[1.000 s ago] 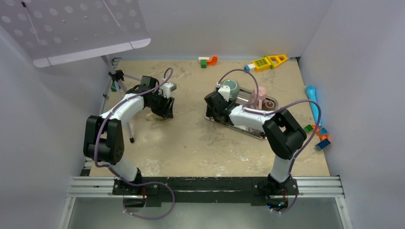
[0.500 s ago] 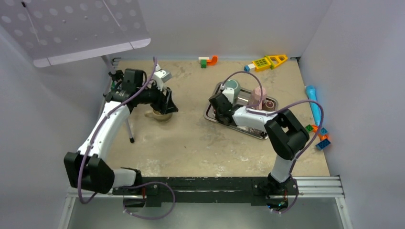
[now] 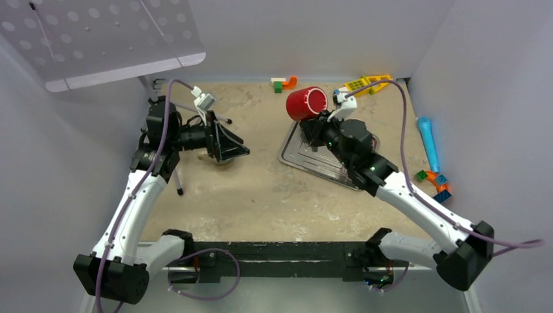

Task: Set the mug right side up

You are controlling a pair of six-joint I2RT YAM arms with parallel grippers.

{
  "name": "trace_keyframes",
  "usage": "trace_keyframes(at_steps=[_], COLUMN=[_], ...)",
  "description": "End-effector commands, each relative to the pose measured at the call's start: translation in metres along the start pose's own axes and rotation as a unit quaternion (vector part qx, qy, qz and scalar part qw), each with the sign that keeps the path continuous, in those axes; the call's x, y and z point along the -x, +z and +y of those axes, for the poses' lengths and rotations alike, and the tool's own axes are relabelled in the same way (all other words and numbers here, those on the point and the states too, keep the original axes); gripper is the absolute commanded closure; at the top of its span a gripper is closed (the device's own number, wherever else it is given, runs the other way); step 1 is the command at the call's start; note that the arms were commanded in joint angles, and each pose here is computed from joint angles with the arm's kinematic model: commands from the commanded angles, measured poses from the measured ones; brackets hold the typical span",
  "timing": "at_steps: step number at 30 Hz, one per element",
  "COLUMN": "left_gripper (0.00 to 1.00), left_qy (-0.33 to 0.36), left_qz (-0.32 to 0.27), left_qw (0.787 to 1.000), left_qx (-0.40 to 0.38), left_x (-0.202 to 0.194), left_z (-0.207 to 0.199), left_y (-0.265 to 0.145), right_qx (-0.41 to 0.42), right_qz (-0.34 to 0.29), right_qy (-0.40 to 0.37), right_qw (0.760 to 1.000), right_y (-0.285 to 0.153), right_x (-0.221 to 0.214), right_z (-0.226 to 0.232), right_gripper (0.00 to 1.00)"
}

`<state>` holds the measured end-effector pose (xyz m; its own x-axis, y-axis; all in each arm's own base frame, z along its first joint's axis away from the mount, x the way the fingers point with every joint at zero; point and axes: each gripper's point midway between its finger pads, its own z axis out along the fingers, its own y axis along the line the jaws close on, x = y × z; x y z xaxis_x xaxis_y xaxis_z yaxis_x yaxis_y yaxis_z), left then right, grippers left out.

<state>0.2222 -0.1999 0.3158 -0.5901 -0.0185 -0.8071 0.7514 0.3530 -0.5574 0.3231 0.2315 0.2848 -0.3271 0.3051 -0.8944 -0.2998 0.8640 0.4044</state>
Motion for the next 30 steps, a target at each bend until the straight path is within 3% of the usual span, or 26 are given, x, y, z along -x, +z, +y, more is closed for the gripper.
trace_keyframes(at_steps=[1,4,11,17,20,27,30], left_gripper=[0.23,0.17,0.08,0.07,0.07,0.15,0.25], left_qy=[0.03,0.046,0.078,0.065,0.023,0.016,0.006], left_qz=[-0.123,-0.152,-0.181,-0.2,-0.2,-0.207,-0.21], left_qw=[0.988,0.981,0.969,0.964,0.966,0.961,0.96], left_qx=[-0.09,-0.107,-0.15,-0.163,-0.16,-0.181,-0.184], left_x=[0.067,0.088,0.112,0.117,0.115,0.122,0.127], left_z=[-0.062,-0.081,-0.121,-0.13,-0.122,-0.131,-0.134], left_y=[-0.012,-0.02,-0.035,-0.036,-0.029,-0.021,-0.022], right_qx=[0.212,0.307,0.467,0.5,0.521,0.554,0.547], right_qz=[-0.127,-0.148,-0.124,-0.116,-0.115,-0.09,-0.076], right_qy=[-0.026,-0.042,-0.052,-0.049,-0.044,-0.034,-0.048], right_qw=[0.969,0.939,0.874,0.857,0.845,0.827,0.832], right_y=[-0.061,-0.099,-0.135,-0.138,-0.137,-0.121,-0.108], right_x=[0.093,0.114,0.111,0.113,0.111,0.091,0.076], right_z=[0.084,0.117,0.171,0.187,0.195,0.215,0.212], right_gripper=[1.0,1.0,1.0,1.0,1.0,1.0,1.0])
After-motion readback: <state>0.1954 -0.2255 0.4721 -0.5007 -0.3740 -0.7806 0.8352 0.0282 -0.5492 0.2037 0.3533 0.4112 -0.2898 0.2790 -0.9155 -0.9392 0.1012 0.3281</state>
